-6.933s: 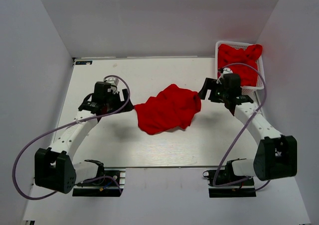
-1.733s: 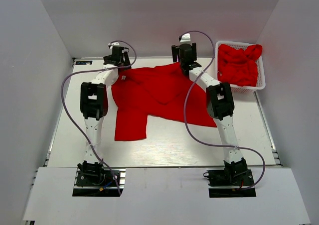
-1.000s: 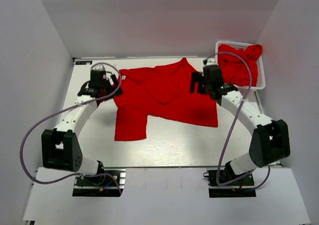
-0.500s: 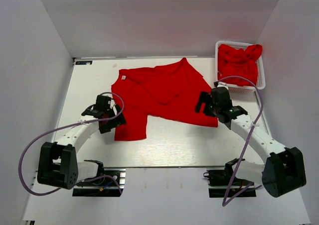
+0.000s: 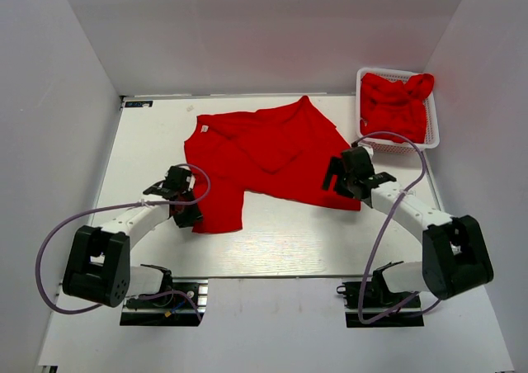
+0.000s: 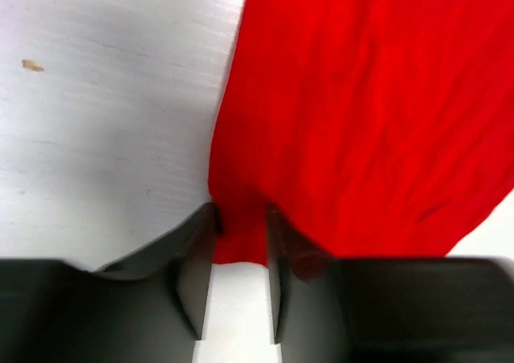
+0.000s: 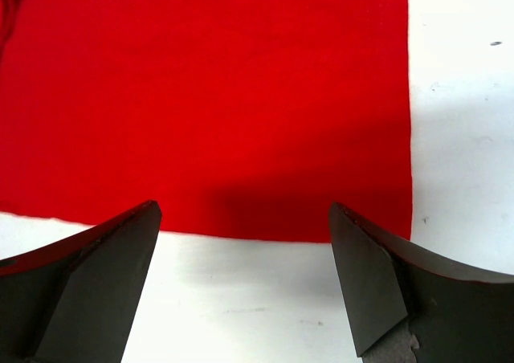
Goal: Fold and stack the t-shirts
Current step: Flatten out the tshirt
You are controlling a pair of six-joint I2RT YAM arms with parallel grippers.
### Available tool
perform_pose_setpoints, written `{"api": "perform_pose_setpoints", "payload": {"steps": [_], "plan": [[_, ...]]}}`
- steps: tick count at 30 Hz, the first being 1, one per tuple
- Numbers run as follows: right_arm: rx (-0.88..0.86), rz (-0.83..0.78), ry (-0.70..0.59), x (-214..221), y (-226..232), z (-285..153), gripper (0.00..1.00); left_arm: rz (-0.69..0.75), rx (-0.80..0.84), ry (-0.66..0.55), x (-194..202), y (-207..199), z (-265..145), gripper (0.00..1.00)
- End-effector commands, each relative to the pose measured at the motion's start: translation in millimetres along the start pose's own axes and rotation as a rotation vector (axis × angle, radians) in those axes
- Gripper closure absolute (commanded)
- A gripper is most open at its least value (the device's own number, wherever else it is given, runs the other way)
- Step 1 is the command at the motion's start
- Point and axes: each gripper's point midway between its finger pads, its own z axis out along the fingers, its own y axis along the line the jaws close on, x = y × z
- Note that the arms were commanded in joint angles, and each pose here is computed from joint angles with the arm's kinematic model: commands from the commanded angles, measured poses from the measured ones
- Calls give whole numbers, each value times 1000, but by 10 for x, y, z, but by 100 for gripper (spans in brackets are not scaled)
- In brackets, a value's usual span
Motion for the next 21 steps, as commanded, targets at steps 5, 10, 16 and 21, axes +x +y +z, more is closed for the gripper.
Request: {"api": "perform_pose_setpoints", "payload": {"steps": [5,10,16,21], "plan": [[-15,43,5,-2,78,274,10,-21,-19,80,396,105,36,100],[28,74,66,265,-56,358,10,-61,4,102,584,140,-105,100],[0,142,160,740,-151,266,10,-160,25,220,948,124,-328,100],[-76,186,227,1060,-132,90,10,-209,2,279,1108,169,-550,100]]}}
